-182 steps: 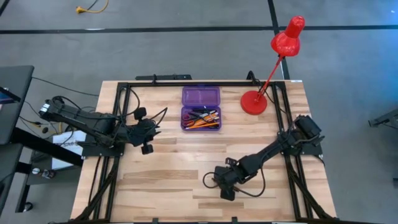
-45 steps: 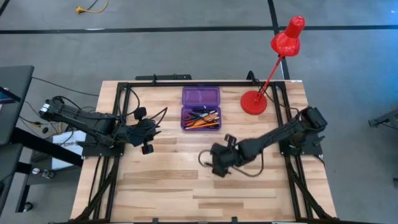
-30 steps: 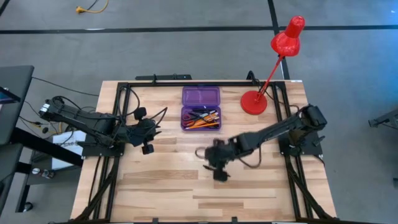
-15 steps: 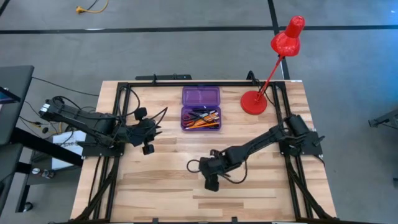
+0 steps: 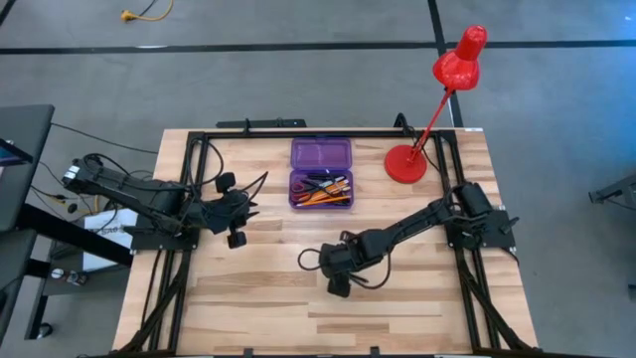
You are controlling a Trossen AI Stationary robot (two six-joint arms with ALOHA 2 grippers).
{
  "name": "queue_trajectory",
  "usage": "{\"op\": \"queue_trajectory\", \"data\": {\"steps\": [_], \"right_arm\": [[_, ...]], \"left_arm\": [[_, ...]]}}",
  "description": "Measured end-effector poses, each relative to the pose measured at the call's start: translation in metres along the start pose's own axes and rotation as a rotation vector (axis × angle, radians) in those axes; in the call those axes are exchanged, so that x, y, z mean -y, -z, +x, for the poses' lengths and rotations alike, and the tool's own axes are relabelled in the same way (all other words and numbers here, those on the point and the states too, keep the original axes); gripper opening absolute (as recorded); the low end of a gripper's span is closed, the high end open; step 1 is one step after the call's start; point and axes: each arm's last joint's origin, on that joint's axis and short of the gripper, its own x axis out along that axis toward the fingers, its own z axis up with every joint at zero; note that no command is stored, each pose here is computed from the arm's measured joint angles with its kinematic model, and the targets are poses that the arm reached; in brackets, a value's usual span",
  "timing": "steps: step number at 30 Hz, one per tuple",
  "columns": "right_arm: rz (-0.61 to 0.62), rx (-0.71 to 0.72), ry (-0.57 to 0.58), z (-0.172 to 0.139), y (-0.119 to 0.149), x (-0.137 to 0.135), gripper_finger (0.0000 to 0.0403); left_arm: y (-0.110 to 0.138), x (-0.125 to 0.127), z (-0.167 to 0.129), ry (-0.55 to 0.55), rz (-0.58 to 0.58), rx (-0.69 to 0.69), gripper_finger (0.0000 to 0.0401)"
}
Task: Pick & place school supplies into a supply box
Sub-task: Put the black pen into the purple supply box
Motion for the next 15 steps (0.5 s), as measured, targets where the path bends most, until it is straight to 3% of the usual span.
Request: {"op": "queue_trajectory", "data": {"steps": [8, 15], "right_arm": [[-0.036, -0.013, 0.014, 0.000, 0.002, 0.001, 0.0147], [-0.044, -0.073, -0.001, 0.021, 0.007, -0.001, 0.0136]], "left_arm": [[0.000, 0.000, 0.000, -0.005, 0.000, 0.002, 0.0083], [0.000, 0.000, 0.000, -0.006, 0.001, 0.001, 0.0083]]}}
